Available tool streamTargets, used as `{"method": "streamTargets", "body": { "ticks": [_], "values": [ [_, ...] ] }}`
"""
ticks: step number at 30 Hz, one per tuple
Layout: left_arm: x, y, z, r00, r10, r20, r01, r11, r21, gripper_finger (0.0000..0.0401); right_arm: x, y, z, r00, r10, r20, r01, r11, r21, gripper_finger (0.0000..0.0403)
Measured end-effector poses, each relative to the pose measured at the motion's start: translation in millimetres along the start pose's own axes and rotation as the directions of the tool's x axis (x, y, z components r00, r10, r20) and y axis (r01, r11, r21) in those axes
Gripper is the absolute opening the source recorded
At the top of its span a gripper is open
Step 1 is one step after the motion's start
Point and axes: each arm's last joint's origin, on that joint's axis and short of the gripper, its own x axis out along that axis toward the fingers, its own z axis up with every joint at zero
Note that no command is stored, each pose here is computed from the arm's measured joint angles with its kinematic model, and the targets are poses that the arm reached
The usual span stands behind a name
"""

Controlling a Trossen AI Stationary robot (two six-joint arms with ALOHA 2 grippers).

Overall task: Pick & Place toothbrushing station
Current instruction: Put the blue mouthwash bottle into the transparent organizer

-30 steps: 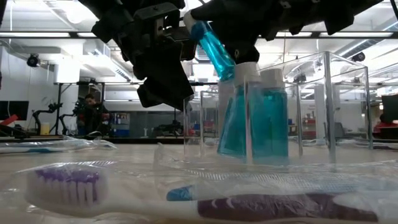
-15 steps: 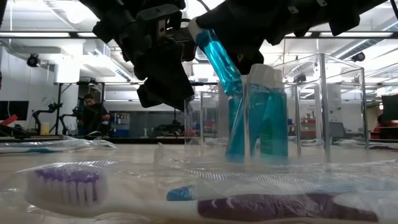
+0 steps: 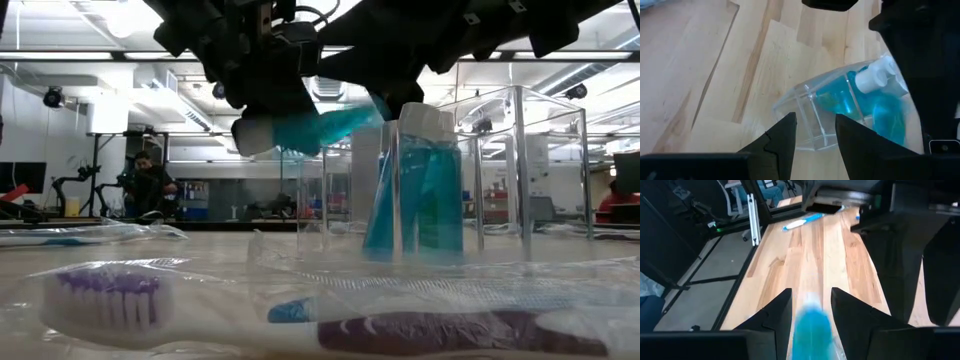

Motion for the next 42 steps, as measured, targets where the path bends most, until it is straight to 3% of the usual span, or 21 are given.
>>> {"method": "streamTargets", "body": {
  "ticks": [17, 24, 28, 32, 37, 42],
  "values": [
    [-2, 0, -1, 1.000, -0.012, -0.019, 0.012, 1.000, -0.010, 0.0142, 0, -6, -1, 0.999, -0.026, -0.027, 0.026, 1.000, -0.004, 0.0095],
    [-24, 2, -10, 0.988, 0.087, -0.125, -0.089, 0.996, -0.016, 0.0142, -3, -14, 4, 0.998, -0.058, -0.031, 0.058, 0.998, -0.001, 0.0095],
    [-43, -4, -8, 0.991, 0.094, -0.097, -0.097, 0.995, -0.030, 0.0142, -13, -20, 10, 0.991, -0.112, -0.072, 0.113, 0.994, 0.003, 0.0095],
    [-62, -15, -6, 0.997, 0.056, -0.054, -0.065, 0.985, -0.161, 0.0142, -33, -23, 21, 0.964, -0.252, -0.082, 0.251, 0.968, -0.018, 0.0095],
    [-83, -23, -14, 0.991, 0.123, -0.057, -0.135, 0.916, -0.379, 0.0142, -66, -23, 36, 0.911, -0.408, -0.065, 0.405, 0.913, -0.055, 0.0095],
    [-97, -26, -12, 0.993, 0.118, -0.018, -0.115, 0.910, -0.398, 0.0142, -101, -17, 58, 0.893, -0.450, 0.026, 0.450, 0.886, -0.113, 0.0095]
  ]
}}
